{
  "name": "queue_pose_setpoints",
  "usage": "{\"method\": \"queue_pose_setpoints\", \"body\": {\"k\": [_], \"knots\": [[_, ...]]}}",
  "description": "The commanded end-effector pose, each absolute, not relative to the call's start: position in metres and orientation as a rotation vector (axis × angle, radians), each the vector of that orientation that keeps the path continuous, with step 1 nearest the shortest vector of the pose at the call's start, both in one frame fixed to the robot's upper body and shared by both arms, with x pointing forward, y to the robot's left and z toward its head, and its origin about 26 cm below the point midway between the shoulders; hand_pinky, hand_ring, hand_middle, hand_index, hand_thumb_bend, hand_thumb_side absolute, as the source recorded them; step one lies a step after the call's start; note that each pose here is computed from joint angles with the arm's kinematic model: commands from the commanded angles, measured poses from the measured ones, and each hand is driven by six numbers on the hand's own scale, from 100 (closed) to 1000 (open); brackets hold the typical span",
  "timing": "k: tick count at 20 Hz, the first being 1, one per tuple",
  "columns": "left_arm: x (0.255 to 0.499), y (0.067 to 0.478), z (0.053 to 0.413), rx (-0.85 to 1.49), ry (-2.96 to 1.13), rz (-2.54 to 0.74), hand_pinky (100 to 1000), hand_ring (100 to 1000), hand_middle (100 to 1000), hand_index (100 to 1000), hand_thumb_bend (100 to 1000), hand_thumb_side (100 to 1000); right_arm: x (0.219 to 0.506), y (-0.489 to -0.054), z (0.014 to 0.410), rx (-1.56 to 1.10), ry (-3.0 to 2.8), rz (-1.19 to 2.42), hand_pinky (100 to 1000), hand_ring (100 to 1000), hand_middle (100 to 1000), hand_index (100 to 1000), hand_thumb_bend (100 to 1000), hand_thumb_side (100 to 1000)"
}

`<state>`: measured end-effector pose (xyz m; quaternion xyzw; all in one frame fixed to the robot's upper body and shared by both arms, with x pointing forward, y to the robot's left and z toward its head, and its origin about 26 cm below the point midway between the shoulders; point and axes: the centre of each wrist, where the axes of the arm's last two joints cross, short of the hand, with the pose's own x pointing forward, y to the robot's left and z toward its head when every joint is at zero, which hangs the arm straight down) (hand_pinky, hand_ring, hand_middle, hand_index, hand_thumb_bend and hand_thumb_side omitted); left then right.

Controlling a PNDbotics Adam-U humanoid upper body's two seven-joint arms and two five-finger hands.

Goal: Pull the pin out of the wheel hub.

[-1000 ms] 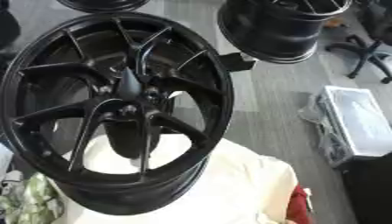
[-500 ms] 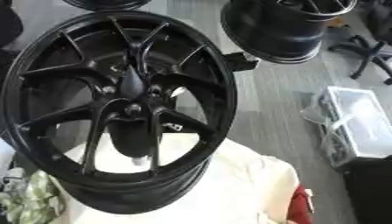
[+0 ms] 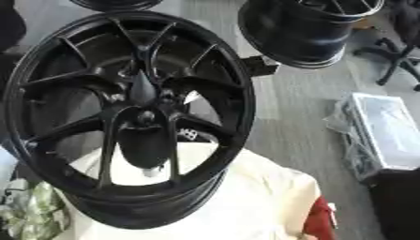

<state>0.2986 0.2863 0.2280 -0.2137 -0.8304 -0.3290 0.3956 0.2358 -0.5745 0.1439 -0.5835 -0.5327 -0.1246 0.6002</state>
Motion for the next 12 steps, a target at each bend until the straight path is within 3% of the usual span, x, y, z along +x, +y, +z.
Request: {"method": "queue_pose_setpoints", "body": {"k": [1,4,12], "knots": [[0.297,0.285,0.238,-0.545,-2.129,-0.855,703,1000,940,750,100,713,0.243,-0.564,0.172,-1.318,-1.505,-0.448,687,651,622,794,100,522],[0.298,0.28,0.237,-0.568,-2.121,-0.835,702,1000,940,750,100,721,0.26,-0.543,0.177,-1.16,-1.741,-0.508,686,656,636,789,100,548],[0.301,0.266,0.237,-0.639,-2.097,-0.792,702,1000,942,750,100,735,0.292,-0.503,0.187,-1.091,-1.949,-0.558,672,646,620,764,100,571]]}}
